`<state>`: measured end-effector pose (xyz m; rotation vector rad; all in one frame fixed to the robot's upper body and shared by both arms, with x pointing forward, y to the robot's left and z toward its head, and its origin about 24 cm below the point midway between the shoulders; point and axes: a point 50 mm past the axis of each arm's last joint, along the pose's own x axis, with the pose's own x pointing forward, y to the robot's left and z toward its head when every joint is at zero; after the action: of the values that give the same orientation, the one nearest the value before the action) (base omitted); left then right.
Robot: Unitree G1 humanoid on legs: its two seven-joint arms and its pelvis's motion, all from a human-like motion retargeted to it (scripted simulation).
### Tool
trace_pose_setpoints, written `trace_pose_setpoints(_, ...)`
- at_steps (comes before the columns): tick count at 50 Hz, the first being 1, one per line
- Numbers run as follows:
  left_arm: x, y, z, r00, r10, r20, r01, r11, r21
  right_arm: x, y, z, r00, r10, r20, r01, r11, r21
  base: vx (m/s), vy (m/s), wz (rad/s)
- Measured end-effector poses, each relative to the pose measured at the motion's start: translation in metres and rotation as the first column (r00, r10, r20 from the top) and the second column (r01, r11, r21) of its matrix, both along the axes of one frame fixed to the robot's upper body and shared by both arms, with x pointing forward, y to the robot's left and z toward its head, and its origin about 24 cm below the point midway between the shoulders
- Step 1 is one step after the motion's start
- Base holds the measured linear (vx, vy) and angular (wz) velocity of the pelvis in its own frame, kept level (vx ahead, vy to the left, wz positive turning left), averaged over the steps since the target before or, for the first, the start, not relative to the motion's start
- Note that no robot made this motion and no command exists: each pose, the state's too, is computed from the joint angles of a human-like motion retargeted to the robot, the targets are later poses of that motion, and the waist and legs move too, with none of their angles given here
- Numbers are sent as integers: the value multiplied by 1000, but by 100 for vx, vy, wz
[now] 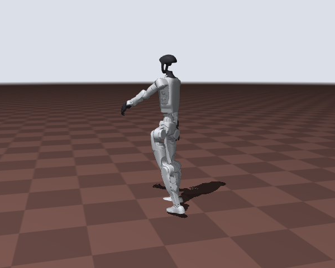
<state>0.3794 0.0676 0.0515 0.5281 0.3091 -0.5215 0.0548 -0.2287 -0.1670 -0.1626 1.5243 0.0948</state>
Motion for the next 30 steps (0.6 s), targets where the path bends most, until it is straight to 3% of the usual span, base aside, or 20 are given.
trace_pose_setpoints(2, -72, 49, -106, 916, 54, -398, -18, 996, 93, 82, -43, 30, 968, -69, 242, 96, 990, -103, 16, -25, 118)
trace_pose_setpoints(4, -161, 97, -172, 736, 182, -652, -138, 983, 119, 167, -84, 89, 832, -114, 543, 251, 950, -185, 17, -17, 154)
trace_pose_setpoints(5, -208, 120, -193, 637, 252, -728, -206, 966, 154, 205, -101, 129, 709, -140, 691, 355, 918, -178, 28, -16, 84)
trace_pose_setpoints(7, -296, 158, -213, 474, 338, -813, -300, 930, 212, 266, -124, 222, 343, -194, 919, 536, 844, -22, 34, -15, 44)
trace_pose_setpoints(11, -452, 218, -193, 148, 432, -889, -353, 863, 361, 305, -144, 397, -323, -228, 918, 535, 757, 376, 37, -14, 34)
trace_pose_setpoints(15, -560, 262, -131, -160, 557, -815, -406, 715, 569, 288, -145, 516, -625, -168, 762, 416, 755, 508, 38, -7, 36)
trace_pose_setpoints(18, -610, 260, -99, -328, 564, -758, -453, 610, 650, 278, -130, 569, -709, -149, 690, 342, 782, 521, 39, -1, 40)
trace_pose_setpoints(23, -635, 205, -108, -453, 420, -786, -530, 582, 617, 297, -90, 582, -687, -227, 690, 237, 828, 509, 41, 5, -1)
trace_pose_setpoints(25, -613, 186, -135, -415, 426, -804, -575, 563, 594, 316, -73, 558, -633, -272, 725, 216, 837, 503, 51, 16, -78)
trace_pose_setpoints(27, -564, 179, -170, -306, 534, -789, -676, 462, 574, 334, -62, 516, -587, -301, 751, 236, 824, 515, 54, 24, -63)
trace_pose_setpoints(30, -466, 167, -211, -140, 610, -780, -801, 394, 451, 350, -50, 409, -397, -330, 856, 325, 822, 468, 45, 27, 95)
